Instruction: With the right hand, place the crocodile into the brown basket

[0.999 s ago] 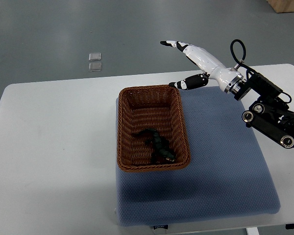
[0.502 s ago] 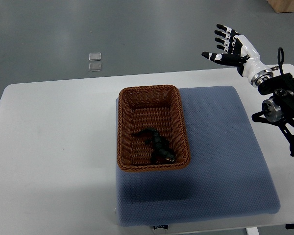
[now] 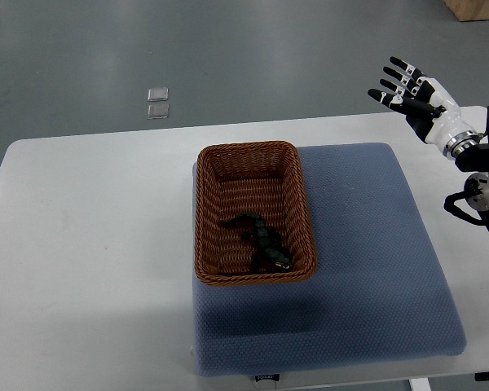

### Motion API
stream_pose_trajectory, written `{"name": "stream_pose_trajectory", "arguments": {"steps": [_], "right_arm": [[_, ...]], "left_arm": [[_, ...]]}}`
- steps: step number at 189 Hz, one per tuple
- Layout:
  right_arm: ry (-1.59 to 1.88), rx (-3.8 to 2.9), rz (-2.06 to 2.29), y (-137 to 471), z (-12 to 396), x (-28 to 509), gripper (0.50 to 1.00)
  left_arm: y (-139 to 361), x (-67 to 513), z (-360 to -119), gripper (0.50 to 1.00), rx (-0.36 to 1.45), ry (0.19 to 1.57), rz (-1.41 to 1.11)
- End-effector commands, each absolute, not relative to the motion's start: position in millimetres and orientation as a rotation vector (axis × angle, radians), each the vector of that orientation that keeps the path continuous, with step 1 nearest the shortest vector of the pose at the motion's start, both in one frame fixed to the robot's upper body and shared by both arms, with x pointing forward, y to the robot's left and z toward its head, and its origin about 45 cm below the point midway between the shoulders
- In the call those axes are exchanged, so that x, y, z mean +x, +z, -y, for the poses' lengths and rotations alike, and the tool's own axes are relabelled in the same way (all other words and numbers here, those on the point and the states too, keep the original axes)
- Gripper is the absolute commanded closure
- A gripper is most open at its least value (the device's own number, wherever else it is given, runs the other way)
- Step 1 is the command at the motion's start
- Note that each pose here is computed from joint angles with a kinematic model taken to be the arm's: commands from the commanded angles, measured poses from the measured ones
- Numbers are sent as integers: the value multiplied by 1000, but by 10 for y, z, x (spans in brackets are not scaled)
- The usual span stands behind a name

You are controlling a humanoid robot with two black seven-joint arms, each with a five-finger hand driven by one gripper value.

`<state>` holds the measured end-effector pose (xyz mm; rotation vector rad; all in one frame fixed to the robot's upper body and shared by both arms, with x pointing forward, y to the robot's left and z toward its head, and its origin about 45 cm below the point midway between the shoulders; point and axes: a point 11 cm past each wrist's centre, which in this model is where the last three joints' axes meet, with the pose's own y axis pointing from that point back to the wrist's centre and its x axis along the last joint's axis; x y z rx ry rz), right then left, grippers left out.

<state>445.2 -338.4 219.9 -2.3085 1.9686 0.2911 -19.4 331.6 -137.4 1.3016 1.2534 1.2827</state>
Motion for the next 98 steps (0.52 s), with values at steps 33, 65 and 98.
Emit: {"name": "stream_pose_trajectory", "arguments": {"steps": [33, 65, 98], "right_arm": [[385, -2187, -2004, 2076, 3554, 4414, 568], [443, -2178, -2010, 1917, 3538, 4362, 568], [460, -2162, -2028, 1874, 3571, 4352, 568]], "left_arm": [[-1374, -194, -3316, 500, 1302, 1282, -1253], [-1374, -194, -3316, 500, 1301, 1283, -1254], [-1374, -194, -3316, 500, 1302, 1282, -1253]]}}
